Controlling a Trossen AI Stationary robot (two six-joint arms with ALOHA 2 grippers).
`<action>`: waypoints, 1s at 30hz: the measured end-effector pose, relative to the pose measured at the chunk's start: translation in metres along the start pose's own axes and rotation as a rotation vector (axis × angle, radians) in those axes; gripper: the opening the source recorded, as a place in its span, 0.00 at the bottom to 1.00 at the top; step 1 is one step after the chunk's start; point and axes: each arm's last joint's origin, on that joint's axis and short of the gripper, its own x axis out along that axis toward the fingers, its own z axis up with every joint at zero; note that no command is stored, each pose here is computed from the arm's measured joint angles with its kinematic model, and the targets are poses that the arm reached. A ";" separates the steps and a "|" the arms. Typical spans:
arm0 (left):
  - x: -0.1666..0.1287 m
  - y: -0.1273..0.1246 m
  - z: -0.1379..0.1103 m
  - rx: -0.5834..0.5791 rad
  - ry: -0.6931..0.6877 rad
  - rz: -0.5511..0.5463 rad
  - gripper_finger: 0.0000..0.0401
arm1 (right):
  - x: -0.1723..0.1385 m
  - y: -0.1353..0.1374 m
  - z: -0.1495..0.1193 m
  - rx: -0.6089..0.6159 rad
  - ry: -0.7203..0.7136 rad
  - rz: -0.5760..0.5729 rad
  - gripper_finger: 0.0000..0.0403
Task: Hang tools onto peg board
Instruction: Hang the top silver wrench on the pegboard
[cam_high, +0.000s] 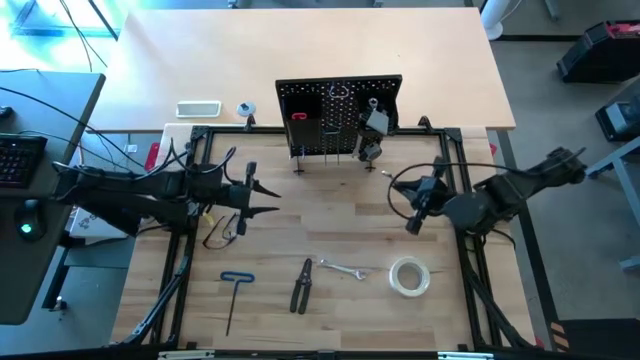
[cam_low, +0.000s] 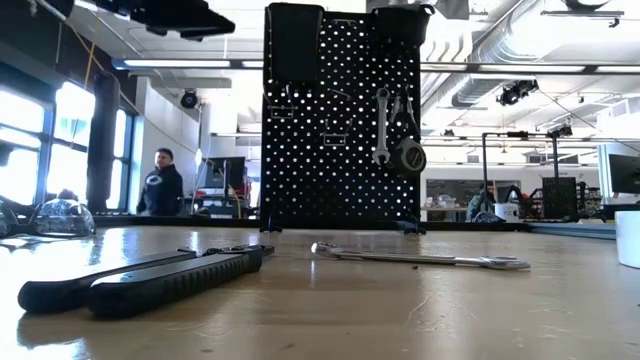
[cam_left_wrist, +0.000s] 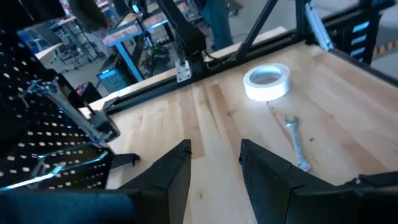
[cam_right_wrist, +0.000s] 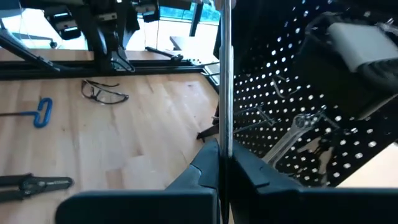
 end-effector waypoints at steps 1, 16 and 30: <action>0.000 0.000 -0.004 -0.011 -0.007 -0.006 0.33 | -0.001 -0.003 0.000 -0.010 -0.002 0.002 0.01; 0.005 -0.003 -0.035 -0.105 -0.057 -0.032 0.33 | -0.040 -0.057 0.005 -0.048 -0.118 0.049 0.01; 0.005 -0.001 -0.033 -0.104 -0.087 -0.020 0.33 | -0.075 -0.100 -0.016 -0.029 -0.137 0.063 0.01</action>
